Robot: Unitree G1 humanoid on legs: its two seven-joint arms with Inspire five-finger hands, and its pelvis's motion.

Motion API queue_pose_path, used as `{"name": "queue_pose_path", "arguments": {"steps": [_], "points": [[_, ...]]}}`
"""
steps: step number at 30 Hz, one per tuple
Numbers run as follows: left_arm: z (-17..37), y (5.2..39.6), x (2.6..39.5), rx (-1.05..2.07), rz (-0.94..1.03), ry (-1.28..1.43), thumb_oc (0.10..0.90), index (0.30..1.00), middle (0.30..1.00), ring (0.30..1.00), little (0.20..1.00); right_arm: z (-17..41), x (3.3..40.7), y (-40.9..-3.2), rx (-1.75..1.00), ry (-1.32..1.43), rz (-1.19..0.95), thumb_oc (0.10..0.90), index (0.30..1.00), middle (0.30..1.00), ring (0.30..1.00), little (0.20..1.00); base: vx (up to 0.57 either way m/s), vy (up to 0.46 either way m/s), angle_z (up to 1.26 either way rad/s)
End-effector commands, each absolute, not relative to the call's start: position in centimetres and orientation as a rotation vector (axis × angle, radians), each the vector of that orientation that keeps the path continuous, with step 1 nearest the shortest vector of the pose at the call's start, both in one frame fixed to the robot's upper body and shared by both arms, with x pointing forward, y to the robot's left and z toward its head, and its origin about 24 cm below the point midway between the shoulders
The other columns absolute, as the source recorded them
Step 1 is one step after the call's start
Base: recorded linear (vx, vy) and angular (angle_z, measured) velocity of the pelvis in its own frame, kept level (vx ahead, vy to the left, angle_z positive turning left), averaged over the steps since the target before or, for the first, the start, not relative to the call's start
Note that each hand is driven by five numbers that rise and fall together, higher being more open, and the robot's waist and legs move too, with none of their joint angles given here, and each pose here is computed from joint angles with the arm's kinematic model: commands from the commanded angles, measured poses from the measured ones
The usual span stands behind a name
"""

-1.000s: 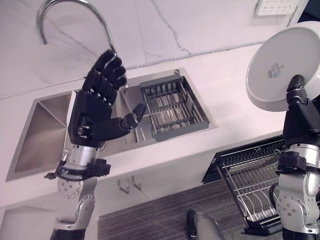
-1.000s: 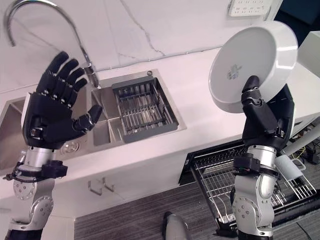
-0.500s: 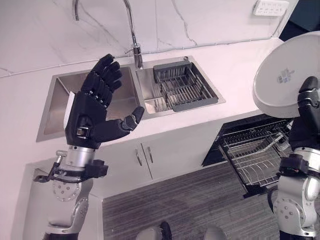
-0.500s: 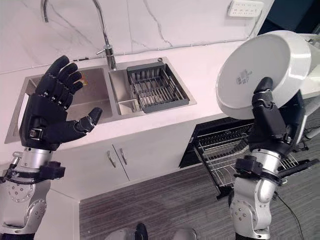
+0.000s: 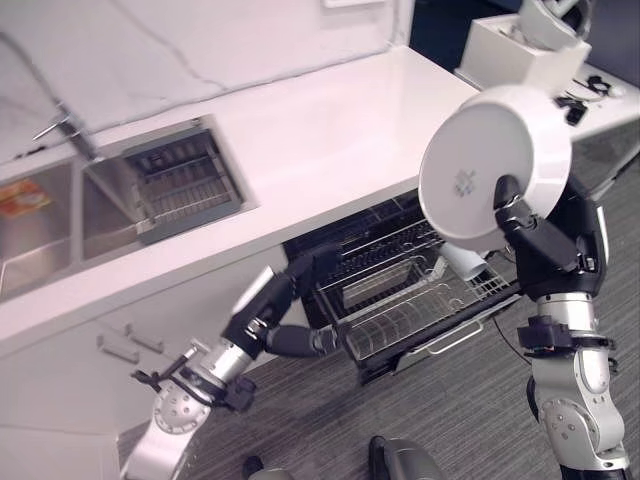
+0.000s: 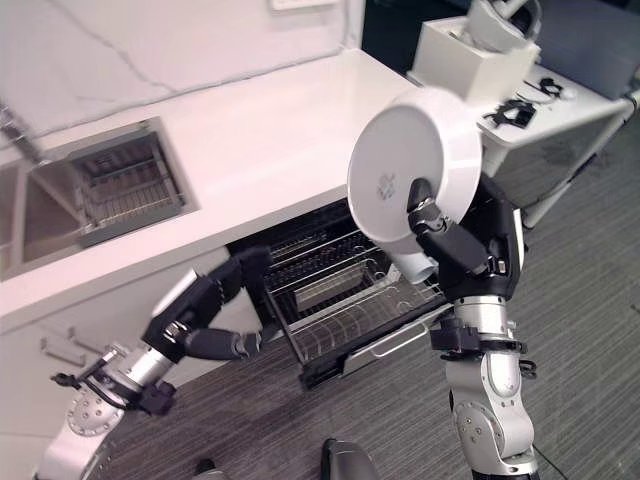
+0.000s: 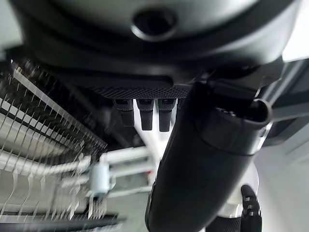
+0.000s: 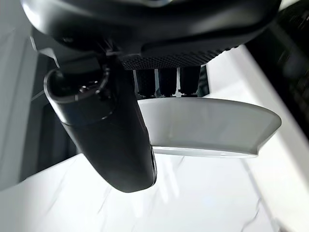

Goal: Place the dishes in the dishwasher.

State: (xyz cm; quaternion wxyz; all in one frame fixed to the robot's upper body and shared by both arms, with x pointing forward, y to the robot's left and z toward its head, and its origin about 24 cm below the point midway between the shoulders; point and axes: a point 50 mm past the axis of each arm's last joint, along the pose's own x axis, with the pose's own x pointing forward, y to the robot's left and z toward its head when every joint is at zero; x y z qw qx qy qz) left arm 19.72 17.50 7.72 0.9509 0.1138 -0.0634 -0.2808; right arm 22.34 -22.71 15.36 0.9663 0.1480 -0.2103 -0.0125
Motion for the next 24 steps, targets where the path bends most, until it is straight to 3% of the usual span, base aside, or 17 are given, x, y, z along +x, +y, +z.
{"name": "queue_pose_path", "arguments": {"steps": [1, 5, 10, 15, 19, 24], "points": [[11.9, 17.7, 20.8, 0.255, -0.672, -0.316, 0.8, 0.9, 0.9, 0.9, 0.9, 21.4, 21.8, -21.3, 0.282, -0.763, 0.171, 0.4, 0.3, 0.3, 0.3, 0.3, 0.02, -0.06, 0.31], [7.7, 16.4, 20.6, 0.147, -0.822, -0.003, 0.8, 0.9, 0.9, 0.9, 0.9, 20.1, 21.7, -20.3, 0.255, -0.74, 0.216, 0.4, 0.3, 0.3, 0.3, 0.3, -0.01, 0.023, 0.58], [3.2, 18.4, 19.8, 0.124, -0.647, 0.2, 0.8, 0.9, 0.9, 0.9, 0.9, 19.8, 21.5, -21.0, 0.162, -0.724, 0.195, 0.4, 0.3, 0.3, 0.3, 0.3, 0.05, 0.154, 0.05], [0.9, 21.6, 18.6, -0.01, -0.298, 0.196, 0.8, 0.9, 0.9, 0.9, 0.9, 18.8, 20.7, -21.6, 0.088, -0.729, 0.133, 0.4, 0.3, 0.3, 0.3, 0.3, 0.1, 0.15, -0.06], [0.8, 24.1, 17.2, 0.256, -0.082, 0.093, 0.8, 0.9, 0.9, 0.9, 0.9, 19.0, 20.7, -21.9, -0.023, -0.74, 0.106, 0.4, 0.3, 0.3, 0.3, 0.3, 0.07, 0.115, 0.01], [-2.5, 27.4, 13.5, 0.185, 0.283, 0.142, 0.8, 0.9, 0.9, 0.9, 0.9, 17.1, 20.6, -22.8, -0.135, -0.678, -0.006, 0.4, 0.3, 0.3, 0.3, 0.3, 0.04, 0.166, 0.11]]}}
